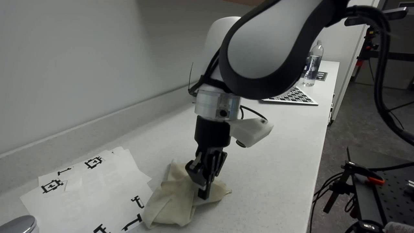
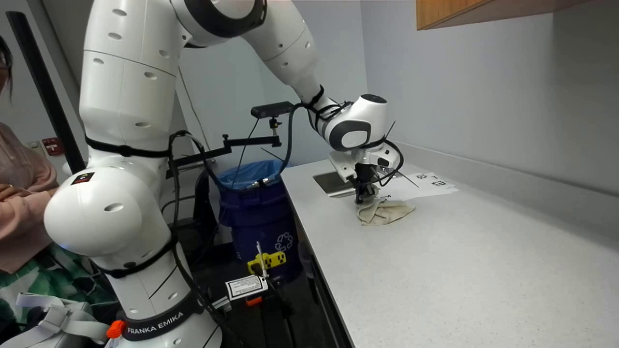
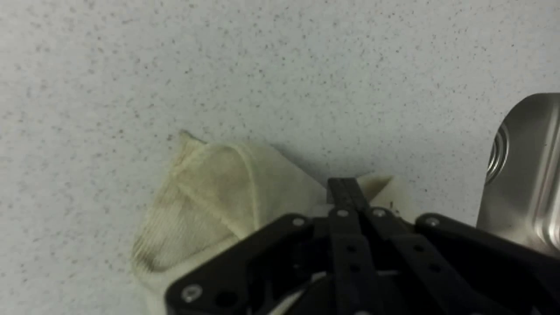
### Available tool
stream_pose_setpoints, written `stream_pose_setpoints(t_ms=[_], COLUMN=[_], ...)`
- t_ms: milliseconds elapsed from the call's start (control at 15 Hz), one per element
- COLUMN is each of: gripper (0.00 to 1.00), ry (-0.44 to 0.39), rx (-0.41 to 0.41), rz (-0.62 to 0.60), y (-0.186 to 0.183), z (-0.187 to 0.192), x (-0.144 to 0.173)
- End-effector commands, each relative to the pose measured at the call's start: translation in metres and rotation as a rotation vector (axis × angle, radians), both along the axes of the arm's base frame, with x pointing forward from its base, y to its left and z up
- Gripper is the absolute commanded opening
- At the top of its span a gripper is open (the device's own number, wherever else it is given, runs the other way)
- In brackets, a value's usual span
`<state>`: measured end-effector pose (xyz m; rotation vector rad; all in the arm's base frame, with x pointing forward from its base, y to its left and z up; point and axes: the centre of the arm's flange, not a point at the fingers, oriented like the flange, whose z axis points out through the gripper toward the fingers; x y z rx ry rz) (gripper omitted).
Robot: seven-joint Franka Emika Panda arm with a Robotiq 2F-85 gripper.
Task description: Use the towel to wipe the counter
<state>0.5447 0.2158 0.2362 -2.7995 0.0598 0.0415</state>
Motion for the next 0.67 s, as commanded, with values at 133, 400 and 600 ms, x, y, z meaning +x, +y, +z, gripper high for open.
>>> stream_pose_setpoints(t_ms=[133,400,600], gripper=[0.0,0.0,0.27], ry=[-0.051,-0.134,-0.196], rx=[-0.014,-0.087,-0.13], rz=[0.041,0.082,0.088], y=[-0.013,-0.018,-0.025], z=[0.078,0.121,0.141], x=[-0.035,-0.056,-0.071])
